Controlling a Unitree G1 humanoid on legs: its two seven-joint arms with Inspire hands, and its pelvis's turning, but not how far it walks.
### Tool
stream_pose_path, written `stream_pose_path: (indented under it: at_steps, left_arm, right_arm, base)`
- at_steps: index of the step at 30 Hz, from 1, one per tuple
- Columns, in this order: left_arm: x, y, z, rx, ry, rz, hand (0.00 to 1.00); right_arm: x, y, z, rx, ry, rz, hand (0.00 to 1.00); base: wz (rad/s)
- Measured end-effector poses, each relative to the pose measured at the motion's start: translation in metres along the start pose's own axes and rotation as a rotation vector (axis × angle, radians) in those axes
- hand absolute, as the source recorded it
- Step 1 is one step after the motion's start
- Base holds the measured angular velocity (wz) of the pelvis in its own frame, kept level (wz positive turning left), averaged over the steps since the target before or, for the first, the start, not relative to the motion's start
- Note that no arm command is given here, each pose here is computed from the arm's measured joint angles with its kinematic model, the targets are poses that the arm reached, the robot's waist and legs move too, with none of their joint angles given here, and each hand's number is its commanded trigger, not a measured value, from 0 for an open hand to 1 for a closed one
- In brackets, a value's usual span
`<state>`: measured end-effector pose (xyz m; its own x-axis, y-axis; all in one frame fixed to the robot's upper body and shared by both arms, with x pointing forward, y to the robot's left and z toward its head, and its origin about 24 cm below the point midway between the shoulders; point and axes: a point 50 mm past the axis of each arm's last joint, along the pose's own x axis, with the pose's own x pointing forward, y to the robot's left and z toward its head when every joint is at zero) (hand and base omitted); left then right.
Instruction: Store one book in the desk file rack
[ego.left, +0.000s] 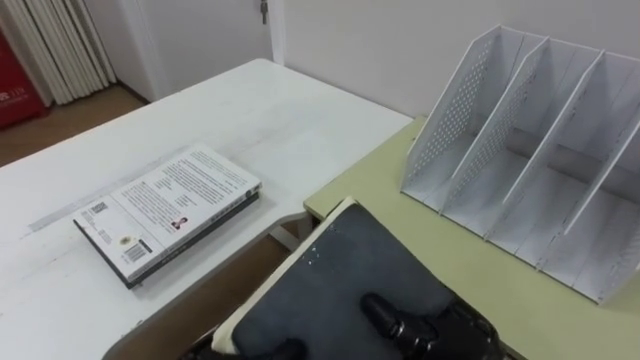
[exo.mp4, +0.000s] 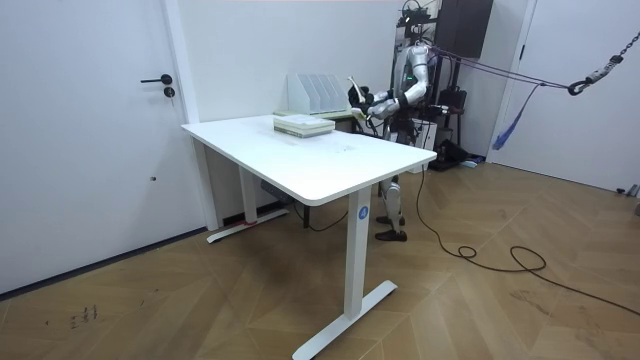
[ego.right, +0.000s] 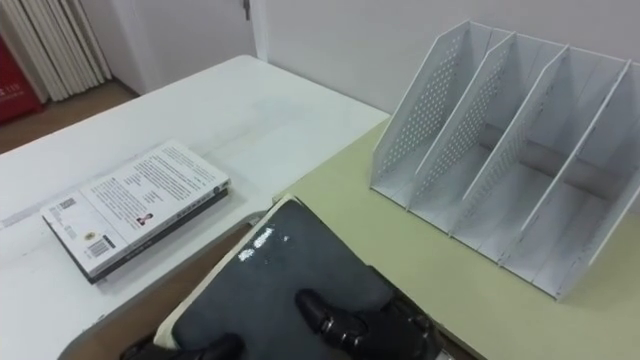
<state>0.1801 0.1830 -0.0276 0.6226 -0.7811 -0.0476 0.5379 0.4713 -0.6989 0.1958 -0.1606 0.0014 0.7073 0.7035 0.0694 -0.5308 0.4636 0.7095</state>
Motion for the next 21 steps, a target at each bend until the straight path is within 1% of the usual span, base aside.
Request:
stream_pose_path:
  at_steps: [11, 12, 13, 14, 18, 21]
  left_arm:
    - [0.0044, -0.0026, -0.0037, -0.02, -0.009, -0.021, 1.0]
    - [0.0044, -0.0025, -0.0039, -0.021, -0.008, -0.021, 0.72]
    - [0.0044, -0.0025, -0.004, -0.023, -0.007, -0.02, 0.38]
    - [0.0044, -0.0025, -0.004, -0.023, -0.007, -0.02, 0.0]
    - [0.0044, -0.0024, -0.004, -0.023, -0.007, -0.018, 0.0]
    - [0.0031, -0.0004, -0.0062, -0.02, 0.008, 0.003, 0.0]
  right_arm:
    - [0.0017, 0.0007, -0.0016, 0.007, -0.005, -0.002, 1.0]
    - [0.0017, 0.0006, -0.0016, 0.007, -0.005, -0.003, 1.0]
    - [0.0017, 0.0006, -0.0016, 0.007, -0.005, -0.004, 1.0]
    - [0.0016, 0.0006, -0.0016, 0.007, -0.005, -0.004, 1.0]
    - [0.0019, 0.0005, -0.0015, 0.007, -0.007, -0.007, 1.0]
    - [0.0007, -0.002, 0.002, -0.018, -0.013, -0.038, 1.0]
  base:
    - [0.0]
    - [0.0]
    - [0.0]
    - [0.0]
    - [-0.01]
    - [-0.04]
